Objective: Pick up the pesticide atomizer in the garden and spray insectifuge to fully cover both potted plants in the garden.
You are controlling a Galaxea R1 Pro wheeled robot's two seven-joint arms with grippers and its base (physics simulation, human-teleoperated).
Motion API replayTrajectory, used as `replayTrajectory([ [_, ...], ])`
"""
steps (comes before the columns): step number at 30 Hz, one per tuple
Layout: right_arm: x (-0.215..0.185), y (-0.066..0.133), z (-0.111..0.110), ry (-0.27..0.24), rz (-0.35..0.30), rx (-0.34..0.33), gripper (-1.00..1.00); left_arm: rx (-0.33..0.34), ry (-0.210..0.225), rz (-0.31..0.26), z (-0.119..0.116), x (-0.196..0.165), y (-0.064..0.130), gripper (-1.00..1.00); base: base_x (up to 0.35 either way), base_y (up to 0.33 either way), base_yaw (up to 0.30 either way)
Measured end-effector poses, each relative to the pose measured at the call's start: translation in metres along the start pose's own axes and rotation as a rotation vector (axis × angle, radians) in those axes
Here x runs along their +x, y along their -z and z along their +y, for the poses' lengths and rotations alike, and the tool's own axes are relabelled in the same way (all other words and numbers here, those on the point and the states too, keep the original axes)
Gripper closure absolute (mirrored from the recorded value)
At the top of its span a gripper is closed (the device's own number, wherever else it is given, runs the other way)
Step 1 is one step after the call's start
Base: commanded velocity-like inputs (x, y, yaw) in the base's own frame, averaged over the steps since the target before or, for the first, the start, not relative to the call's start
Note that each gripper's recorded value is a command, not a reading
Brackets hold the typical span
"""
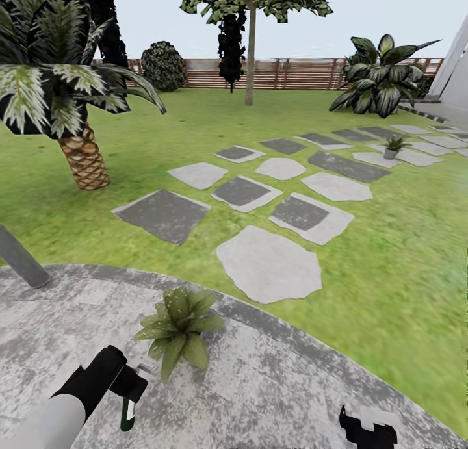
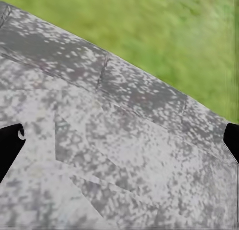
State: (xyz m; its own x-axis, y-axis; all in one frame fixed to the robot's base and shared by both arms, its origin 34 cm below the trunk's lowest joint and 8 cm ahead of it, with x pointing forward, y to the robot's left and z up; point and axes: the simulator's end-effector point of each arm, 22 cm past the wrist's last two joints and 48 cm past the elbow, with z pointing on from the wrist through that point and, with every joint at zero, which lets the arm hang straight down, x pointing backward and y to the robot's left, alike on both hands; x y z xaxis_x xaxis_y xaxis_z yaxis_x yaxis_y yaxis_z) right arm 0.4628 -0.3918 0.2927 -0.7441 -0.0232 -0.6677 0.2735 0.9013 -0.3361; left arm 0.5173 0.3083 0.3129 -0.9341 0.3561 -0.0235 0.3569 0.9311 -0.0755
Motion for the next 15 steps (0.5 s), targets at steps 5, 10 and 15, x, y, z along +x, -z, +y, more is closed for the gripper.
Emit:
replayTrajectory([
  [5,-0.0002,0.0001,0.0001,0.0,0.0,0.0,-1.0,-0.002,0.001,0.001,0.0012,0.0009,0.0002,1.0,-0.055,-0.26,0.254],
  [10,-0.0002,0.0001,0.0001,0.0,0.0,0.0,-1.0,-0.006,0.002,0.003,0.0035,0.002,0.0003,1.0,-0.005,-0.271,0.276],
  [15,-0.0002,0.0001,0.0001,0.0,0.0,0.0,-1.0,-0.005,0.003,0.005,0.0029,0.003,-0.0002,1.0,0.0,-0.273,0.278],
])
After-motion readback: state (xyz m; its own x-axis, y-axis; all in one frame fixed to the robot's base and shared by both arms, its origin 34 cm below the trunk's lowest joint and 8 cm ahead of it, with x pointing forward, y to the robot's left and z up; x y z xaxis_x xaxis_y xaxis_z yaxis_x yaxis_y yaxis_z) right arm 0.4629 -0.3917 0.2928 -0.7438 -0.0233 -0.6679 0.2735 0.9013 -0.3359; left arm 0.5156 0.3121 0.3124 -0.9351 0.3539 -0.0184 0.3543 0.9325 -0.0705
